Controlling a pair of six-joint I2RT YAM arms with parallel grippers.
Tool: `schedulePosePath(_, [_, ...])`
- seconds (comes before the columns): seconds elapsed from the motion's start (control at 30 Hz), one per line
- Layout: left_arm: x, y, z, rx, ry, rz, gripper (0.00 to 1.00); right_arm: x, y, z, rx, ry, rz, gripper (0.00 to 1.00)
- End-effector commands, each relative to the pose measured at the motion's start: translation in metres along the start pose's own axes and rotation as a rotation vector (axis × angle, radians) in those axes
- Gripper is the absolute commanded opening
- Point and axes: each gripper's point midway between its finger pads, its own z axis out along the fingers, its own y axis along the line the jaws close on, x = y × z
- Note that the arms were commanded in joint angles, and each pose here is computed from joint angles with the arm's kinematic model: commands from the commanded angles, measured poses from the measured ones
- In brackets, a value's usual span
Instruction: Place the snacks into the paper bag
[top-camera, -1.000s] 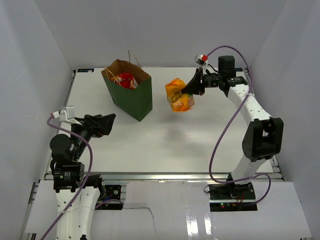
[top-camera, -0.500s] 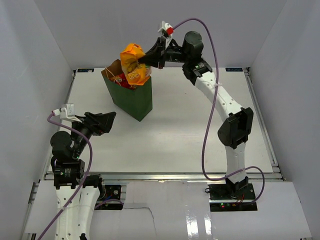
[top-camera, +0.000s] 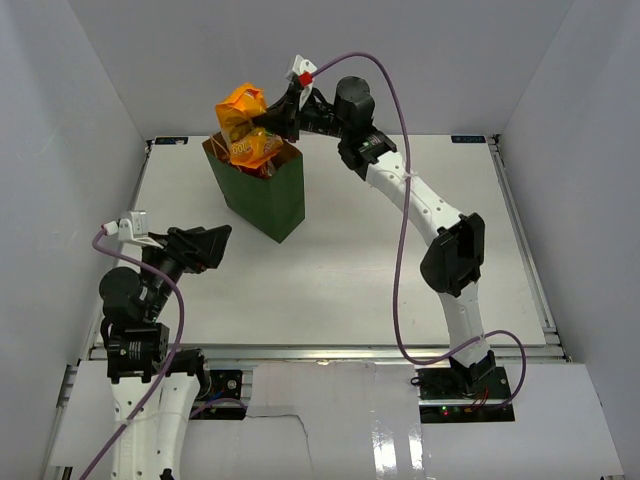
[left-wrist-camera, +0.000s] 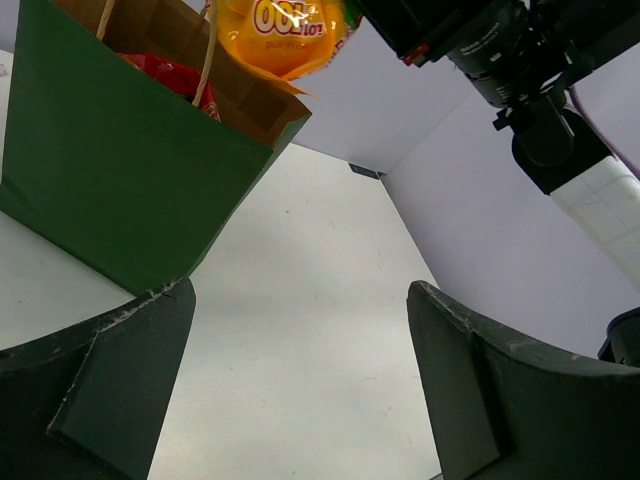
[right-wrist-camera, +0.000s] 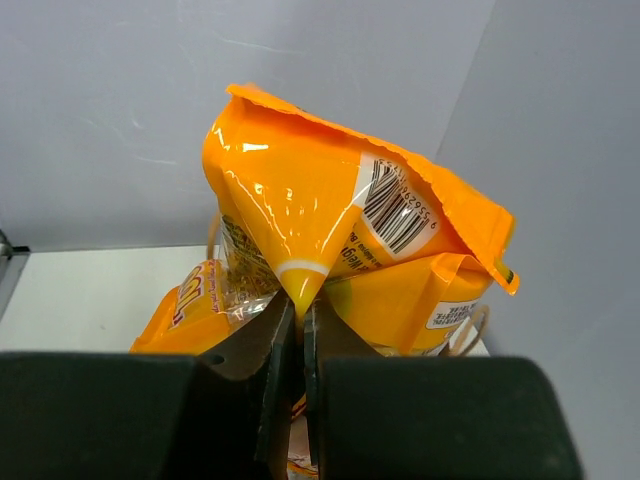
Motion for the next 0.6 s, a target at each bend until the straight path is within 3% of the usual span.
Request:
schedulePosePath(0.0, [-0.002, -0.005, -0.004, 0.013, -0.012, 0.012, 0.98, -0.067, -0.018, -0.002, 0.110, -0.158, -0.218, 0.08])
schedulePosePath(0.17, [-0.002, -0.007, -0.008, 0.021, -0.023, 0.018, 0.98, -0.034, -0.027, -0.003, 0.145, -0.095, -0.212, 0.08])
schedulePosePath(0.27, [-0.005, -0.009, -0.011, 0.021, -0.031, 0.030, 0.98, -0.016, -0.026, -0.003, 0.141, -0.060, -0.212, 0.17])
schedulePosePath(0.37, [-0.005, -0.009, -0.013, 0.022, -0.034, 0.031, 0.98, -0.003, -0.018, 0.000, 0.121, -0.020, -0.210, 0.42])
schedulePosePath(0.5, [-0.006, -0.011, -0.014, 0.025, -0.037, 0.036, 0.98, -0.009, -0.013, -0.003, 0.110, 0.004, -0.197, 0.57])
schedulePosePath(0.57, [-0.007, -0.013, -0.014, 0.029, -0.034, 0.044, 0.98, -0.031, -0.009, -0.007, 0.110, -0.010, -0.218, 0.63])
